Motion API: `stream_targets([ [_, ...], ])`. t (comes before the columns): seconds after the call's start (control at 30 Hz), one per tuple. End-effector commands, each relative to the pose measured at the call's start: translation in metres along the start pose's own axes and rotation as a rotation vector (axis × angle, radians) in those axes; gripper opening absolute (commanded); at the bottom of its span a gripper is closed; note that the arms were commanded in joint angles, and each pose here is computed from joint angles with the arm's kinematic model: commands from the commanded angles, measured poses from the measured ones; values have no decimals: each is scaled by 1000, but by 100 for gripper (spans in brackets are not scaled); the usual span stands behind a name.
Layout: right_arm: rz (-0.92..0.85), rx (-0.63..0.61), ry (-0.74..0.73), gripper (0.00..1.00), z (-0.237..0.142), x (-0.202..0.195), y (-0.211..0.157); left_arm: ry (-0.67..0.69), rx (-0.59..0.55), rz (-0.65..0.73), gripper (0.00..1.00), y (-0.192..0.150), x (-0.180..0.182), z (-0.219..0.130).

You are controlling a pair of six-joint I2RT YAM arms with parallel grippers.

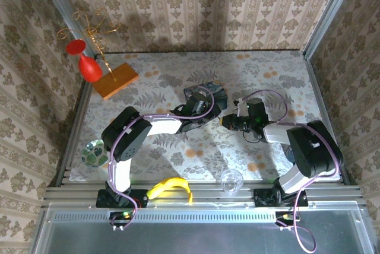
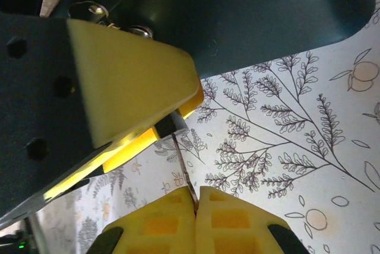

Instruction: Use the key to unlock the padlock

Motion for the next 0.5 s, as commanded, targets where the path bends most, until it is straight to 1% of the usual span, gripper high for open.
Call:
stream_targets([
  [0.0, -160, -152, -50, 0, -9, 19, 44, -87, 161, 10, 3, -40, -24, 4],
  [0.13, -138, -120, -49, 0, -5, 16, 39, -105, 155, 1, 2, -39, -28, 5],
  [0.27, -83, -150, -17, 0, -4, 12, 45, -106, 160, -3, 2, -40, -28, 3],
  [0.4, -5, -178, 127, 0, -4, 14, 63, -115, 182, -22, 1, -45, -26, 2],
  [0.47, 21, -166, 195, 0, -3, 19, 69, -124, 194, -25, 1, -48, -28, 1],
])
Point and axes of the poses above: each hand's point on the last joint's axis, 136 mm out from that joint toward the fingers, its own z axis out along the fingers, its own x axis along the line the jaws close on, y = z × x, the point moved 2 cm from there along -z, back along the fingers, and after that the axes turned 1 degree about -z, right-handed, at the moved point
